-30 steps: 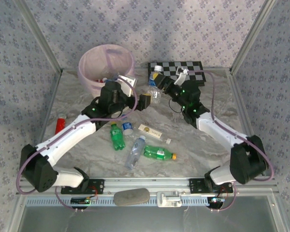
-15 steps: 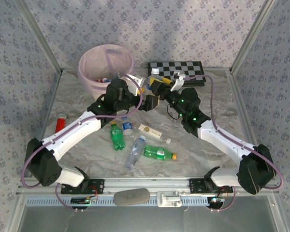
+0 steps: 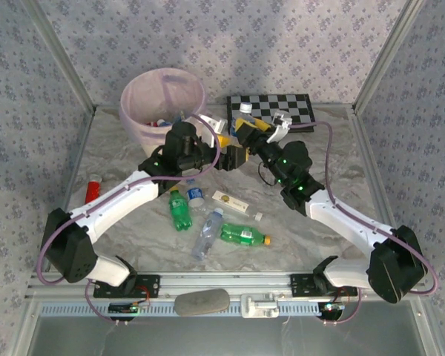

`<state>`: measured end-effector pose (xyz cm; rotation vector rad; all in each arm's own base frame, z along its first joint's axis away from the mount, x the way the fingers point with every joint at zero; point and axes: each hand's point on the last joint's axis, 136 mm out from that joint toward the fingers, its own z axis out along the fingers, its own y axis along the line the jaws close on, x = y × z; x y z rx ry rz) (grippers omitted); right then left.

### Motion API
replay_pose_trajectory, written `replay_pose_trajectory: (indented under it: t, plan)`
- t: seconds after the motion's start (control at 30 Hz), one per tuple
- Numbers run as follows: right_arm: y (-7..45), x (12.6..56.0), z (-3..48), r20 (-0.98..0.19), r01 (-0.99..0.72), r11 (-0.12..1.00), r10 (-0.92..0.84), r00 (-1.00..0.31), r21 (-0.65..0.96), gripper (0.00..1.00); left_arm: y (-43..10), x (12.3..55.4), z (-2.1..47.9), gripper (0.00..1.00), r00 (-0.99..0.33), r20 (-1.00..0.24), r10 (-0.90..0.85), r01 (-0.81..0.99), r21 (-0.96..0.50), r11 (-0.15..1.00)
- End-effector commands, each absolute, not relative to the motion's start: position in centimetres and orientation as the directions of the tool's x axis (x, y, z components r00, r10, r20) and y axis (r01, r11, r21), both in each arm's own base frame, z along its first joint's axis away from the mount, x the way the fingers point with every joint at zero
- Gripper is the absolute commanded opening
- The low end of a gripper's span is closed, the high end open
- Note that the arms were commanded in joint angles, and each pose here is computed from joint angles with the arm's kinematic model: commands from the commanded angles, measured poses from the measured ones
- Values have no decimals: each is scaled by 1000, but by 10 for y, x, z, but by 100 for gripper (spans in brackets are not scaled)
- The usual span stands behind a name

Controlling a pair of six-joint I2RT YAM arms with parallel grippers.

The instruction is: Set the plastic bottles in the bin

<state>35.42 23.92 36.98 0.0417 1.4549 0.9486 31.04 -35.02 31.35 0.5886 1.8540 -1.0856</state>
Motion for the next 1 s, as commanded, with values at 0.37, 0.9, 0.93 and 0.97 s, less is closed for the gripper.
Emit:
replay_pose_trajectory:
  t: [0.37,0.9,0.93,0.97]
  plan:
    - [217,358,379,-744,-492,604,651,-150,628,49,-367,296,306,85,-452,-891,41,824,-400,401]
    - [227,357,374,-713,-508,549,670,-207,664,49,-374,324,307,74,-435,-900,35,801,-369,471]
    - [227,356,373,-713,-507,549,669,-210,665,49,-373,324,307,70,-434,-900,33,799,-368,476]
    - [227,357,372,-714,-505,551,668,-210,664,49,-372,325,307,67,-433,-901,31,796,-366,482]
